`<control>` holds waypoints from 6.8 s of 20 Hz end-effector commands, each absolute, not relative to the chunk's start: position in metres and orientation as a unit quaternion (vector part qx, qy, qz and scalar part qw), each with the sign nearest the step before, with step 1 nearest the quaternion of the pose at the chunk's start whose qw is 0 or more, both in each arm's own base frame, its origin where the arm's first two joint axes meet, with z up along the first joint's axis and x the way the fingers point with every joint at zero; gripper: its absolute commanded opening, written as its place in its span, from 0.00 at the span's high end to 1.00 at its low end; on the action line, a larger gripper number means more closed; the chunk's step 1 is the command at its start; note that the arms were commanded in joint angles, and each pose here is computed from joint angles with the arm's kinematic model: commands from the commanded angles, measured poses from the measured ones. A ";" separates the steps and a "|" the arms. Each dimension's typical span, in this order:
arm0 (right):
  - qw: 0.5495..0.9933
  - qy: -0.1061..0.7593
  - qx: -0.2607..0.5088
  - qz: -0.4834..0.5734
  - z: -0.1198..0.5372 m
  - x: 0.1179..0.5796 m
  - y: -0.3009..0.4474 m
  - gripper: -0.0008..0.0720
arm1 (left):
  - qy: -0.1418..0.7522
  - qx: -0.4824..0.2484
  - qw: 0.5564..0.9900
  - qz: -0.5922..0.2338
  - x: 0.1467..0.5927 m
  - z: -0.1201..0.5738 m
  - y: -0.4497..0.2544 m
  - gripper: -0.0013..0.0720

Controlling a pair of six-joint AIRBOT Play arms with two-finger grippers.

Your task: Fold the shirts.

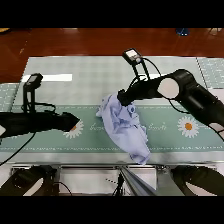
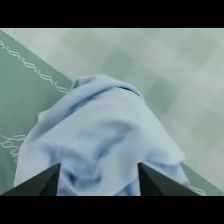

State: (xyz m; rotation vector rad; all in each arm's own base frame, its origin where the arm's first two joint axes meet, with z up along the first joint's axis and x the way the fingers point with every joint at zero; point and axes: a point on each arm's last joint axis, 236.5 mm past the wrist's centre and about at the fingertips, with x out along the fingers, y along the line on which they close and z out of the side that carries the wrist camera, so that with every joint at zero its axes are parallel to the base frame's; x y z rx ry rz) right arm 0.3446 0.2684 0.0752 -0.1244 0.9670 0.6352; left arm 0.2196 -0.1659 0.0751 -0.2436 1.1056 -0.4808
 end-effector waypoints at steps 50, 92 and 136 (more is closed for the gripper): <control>0.639 0.697 0.196 0.258 -0.078 0.152 0.181 0.22 | 0.615 -0.190 0.680 -0.351 0.301 -0.064 -0.282 0.95; 0.809 0.566 -0.080 0.136 0.177 0.234 0.086 0.96 | 0.382 -0.136 0.869 -0.282 0.213 0.215 -0.136 0.95; 0.832 0.532 -0.101 0.121 0.063 0.408 0.121 0.96 | 0.650 -0.300 0.668 -0.206 0.236 -0.053 -0.076 0.95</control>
